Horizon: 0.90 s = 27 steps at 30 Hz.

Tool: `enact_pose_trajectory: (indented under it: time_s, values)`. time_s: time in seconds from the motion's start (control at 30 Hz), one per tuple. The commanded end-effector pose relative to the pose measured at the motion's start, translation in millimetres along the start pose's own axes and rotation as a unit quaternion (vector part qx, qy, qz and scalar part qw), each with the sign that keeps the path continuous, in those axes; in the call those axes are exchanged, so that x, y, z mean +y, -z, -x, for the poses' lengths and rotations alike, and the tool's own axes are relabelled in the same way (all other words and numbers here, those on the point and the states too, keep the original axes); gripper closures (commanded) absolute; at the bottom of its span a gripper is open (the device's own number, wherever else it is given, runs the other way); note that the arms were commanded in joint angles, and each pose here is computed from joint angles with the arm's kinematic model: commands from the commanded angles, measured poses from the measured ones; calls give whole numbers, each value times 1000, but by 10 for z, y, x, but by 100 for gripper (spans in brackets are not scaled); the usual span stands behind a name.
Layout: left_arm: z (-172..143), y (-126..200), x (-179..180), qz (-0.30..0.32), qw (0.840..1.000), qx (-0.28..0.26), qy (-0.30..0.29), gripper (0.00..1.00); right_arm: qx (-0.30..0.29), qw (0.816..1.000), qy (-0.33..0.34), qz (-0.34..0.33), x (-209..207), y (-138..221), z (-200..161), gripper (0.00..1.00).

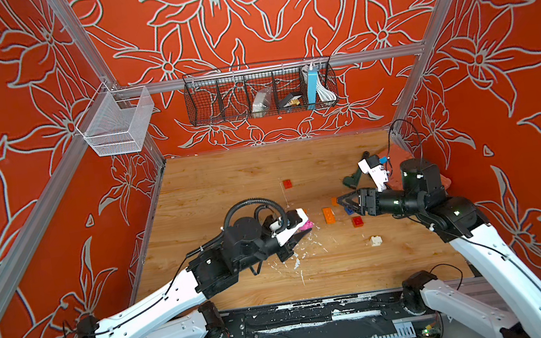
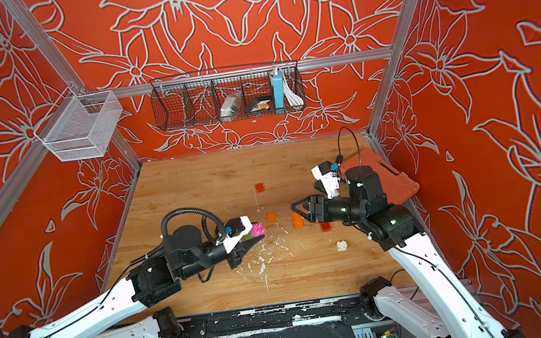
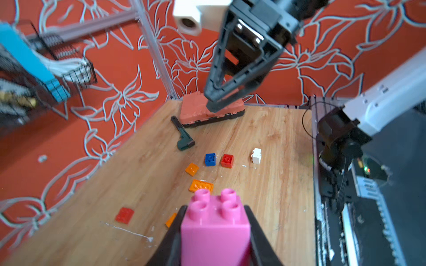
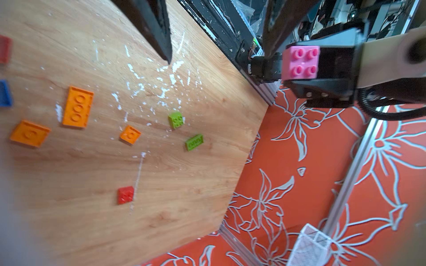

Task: Assemble the letter r with lego
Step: Pick up the lego brick from the center of the board.

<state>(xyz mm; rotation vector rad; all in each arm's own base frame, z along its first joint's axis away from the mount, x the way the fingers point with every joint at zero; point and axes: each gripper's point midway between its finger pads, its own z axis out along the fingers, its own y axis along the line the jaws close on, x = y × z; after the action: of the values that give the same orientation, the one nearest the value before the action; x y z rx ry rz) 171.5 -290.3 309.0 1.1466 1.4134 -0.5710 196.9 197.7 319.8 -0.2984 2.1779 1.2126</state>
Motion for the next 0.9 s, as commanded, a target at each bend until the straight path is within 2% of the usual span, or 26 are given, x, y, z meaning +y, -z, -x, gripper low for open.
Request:
enact_pose_trajectory:
  time_s: [0.0, 0.23, 0.47, 0.87]
  values:
    - [192, 186, -76, -17, 991, -52, -119, 100, 3, 1000, 30, 8, 265, 22, 43, 34]
    - [119, 237, 22, 3, 989, -9, -149, 100, 42, 997, 71, -11, 648, -142, -130, 34]
    - [77, 211, 112, 22, 988, 14, -149, 100, 65, 993, 96, -8, 919, -413, -290, 33]
    - [38, 158, 129, 24, 989, 26, -140, 100, 84, 992, 93, -4, 982, -654, -438, 35]
